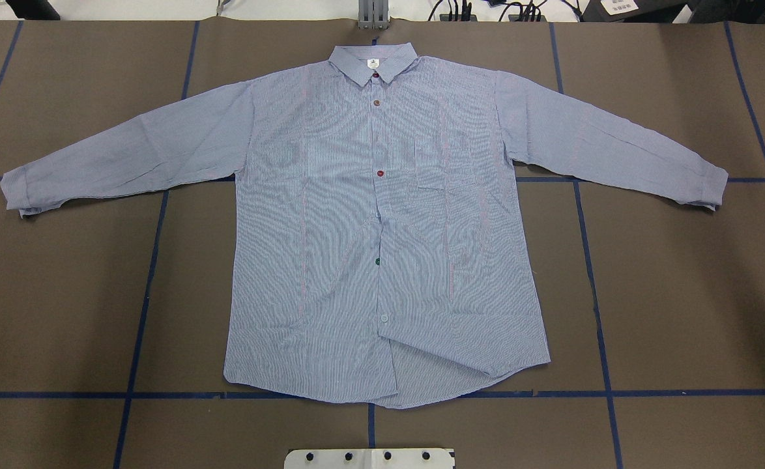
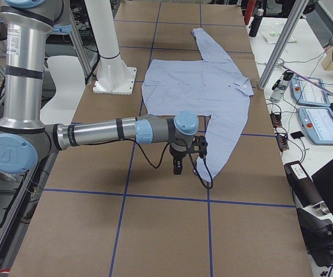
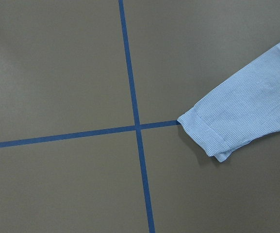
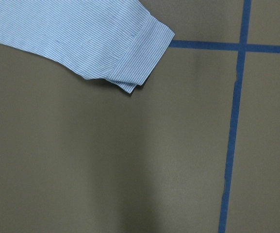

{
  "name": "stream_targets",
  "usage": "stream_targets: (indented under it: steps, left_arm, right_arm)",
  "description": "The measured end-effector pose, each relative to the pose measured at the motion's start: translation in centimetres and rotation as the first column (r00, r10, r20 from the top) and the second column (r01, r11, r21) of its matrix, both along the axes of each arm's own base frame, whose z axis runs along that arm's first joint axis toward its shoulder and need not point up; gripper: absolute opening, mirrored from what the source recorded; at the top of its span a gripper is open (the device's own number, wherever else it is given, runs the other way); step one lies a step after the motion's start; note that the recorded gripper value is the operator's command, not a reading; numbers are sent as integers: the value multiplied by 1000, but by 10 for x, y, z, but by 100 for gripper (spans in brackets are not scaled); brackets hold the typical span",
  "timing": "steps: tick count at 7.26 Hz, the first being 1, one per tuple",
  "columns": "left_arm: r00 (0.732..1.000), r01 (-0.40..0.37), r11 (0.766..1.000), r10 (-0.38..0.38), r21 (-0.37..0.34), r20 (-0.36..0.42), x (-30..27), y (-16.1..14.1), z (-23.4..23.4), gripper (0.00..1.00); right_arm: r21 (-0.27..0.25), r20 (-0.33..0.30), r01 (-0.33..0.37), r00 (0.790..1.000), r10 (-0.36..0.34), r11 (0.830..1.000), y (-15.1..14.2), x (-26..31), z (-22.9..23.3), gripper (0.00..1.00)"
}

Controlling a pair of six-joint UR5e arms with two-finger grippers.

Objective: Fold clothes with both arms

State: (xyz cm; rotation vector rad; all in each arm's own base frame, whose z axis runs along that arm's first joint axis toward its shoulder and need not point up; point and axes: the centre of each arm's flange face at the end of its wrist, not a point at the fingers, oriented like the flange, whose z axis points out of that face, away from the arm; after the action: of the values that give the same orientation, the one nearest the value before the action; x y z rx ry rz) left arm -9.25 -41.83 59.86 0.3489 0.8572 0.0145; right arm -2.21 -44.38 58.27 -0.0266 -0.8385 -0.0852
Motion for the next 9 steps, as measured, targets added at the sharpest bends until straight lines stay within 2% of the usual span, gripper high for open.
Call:
stream_targets:
  steps: [2,3,4,5,6,7,9]
  left_arm:
    - [999,-8,1000,9,9,-35,3,2,-7,99]
    - [999,-10,1000,11,17,-41,3,2,-11,99]
    - [999,-11,1000,12,20,-44,3,2,-14,99]
    - [999,-12,1000,13,21,-45,3,3,-15,99]
    - [999,-12,1000,13,21,-45,3,3,-15,99]
    - [999,-12,1000,13,21,-45,3,3,-15,99]
    - [999,-12,1000,13,24,-45,3,2,-16,99]
  right_arm:
    - [10,6,-39,999,39,999,-10,-2,23,99]
    - [-11,10,-85,996,85,996,-22,-5,39,98]
    - [-53,16,-156,987,157,986,-37,-10,46,98]
    - [-101,22,-225,973,228,969,-52,-15,47,98]
    - [-135,23,-268,962,273,954,-69,-21,47,97]
    - [-154,21,-281,958,287,947,-90,-31,48,96]
    - [-153,16,-255,965,260,955,-128,-64,52,88]
